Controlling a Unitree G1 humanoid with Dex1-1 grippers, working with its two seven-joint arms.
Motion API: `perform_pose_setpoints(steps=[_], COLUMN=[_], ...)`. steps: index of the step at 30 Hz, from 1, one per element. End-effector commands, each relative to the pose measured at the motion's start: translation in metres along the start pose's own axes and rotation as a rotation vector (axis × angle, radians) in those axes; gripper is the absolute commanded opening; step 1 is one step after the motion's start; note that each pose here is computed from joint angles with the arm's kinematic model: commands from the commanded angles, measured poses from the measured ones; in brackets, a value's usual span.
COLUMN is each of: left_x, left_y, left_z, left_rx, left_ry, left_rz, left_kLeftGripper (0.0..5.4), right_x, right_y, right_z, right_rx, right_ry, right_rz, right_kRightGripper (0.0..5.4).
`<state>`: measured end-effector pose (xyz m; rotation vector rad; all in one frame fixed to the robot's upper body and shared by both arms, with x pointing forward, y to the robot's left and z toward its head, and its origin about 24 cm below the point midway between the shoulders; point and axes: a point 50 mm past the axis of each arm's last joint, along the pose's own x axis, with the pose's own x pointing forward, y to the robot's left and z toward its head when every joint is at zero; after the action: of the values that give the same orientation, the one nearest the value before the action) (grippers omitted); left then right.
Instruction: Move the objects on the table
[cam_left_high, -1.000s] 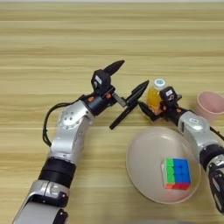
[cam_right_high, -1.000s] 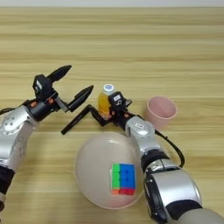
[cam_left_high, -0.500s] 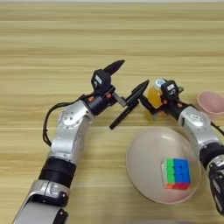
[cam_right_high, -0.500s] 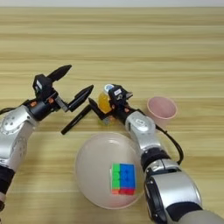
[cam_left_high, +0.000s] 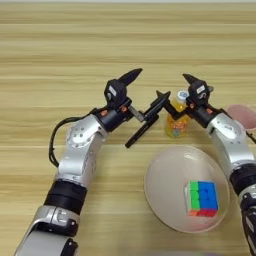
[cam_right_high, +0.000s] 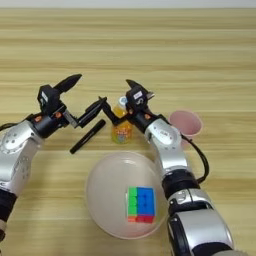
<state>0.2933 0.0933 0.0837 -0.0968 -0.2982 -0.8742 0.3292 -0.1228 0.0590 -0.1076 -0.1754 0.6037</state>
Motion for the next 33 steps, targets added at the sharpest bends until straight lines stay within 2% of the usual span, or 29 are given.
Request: perform_pose_setpoints(steps=[1,10,18,27,33], left_x=[0.001,0.001,0.001,0.000,0.000], left_y=[0.000,0.000,0.001,0.001,0.001], left_z=[0.000,0.000,0.000,0.001,0.001], left_rx=[0.005,0.006,0.007,0.006,0.003], left_ry=[0.000,-0.001,-0.002,-0.005,-0.006], left_rz=[0.000,0.001,0.003,0.008,0.013], left_kLeftGripper=[5.40,5.40,5.40,5.40,5.40], right_x=[-0.002,-0.003,-0.006,-0.022,-0.036], right_y=[0.000,0.000,-0.003,-0.010,-0.015], right_z=[0.003,0.015,0.035,0.069,0.082], right_rx=[0.009,-0.004,-0.030,-0.075,-0.092], right_ry=[0.001,-0.035,-0.100,-0.204,-0.238], right_rz=[0.006,0.010,0.019,0.055,0.098], right_kRightGripper=[5.38,5.38,5.38,5.38,5.38])
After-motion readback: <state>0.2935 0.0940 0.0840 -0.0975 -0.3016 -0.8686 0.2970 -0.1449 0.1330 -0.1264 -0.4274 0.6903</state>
